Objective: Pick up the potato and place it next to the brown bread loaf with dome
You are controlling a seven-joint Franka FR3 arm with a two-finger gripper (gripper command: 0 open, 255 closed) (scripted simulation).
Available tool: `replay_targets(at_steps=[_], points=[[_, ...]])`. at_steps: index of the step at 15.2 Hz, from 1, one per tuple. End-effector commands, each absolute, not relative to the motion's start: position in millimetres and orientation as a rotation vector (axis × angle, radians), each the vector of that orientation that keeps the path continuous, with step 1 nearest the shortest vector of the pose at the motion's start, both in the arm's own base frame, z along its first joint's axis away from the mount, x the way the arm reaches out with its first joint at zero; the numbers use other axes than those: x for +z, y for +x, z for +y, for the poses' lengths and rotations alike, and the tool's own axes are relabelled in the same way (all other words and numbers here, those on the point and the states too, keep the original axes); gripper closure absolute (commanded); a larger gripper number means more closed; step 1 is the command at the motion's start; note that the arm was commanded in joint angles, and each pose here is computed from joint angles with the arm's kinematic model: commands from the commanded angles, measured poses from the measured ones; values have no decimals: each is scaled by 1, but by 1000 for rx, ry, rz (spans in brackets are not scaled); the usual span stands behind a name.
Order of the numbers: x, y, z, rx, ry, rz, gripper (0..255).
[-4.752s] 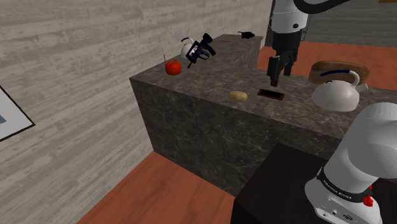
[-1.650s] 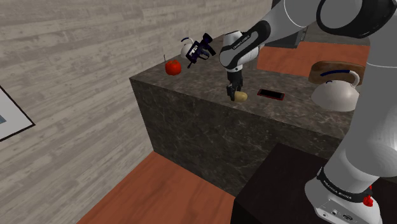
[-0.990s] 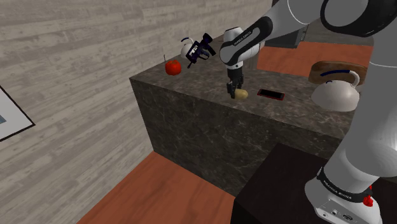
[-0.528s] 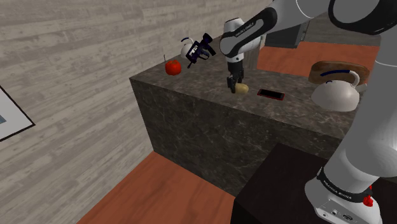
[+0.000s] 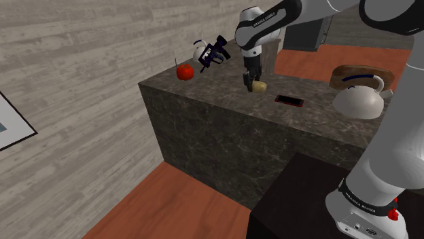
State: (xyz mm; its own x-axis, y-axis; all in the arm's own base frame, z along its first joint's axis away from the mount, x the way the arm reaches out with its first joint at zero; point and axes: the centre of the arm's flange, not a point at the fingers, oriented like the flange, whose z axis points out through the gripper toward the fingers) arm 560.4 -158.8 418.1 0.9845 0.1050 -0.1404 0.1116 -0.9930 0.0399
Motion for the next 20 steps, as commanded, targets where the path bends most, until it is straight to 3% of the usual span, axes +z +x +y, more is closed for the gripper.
replay_targets(at_steps=[1,20], points=[[429,561,-158,-215,3082,168,255],[530,561,-158,-215,3082,168,255]])
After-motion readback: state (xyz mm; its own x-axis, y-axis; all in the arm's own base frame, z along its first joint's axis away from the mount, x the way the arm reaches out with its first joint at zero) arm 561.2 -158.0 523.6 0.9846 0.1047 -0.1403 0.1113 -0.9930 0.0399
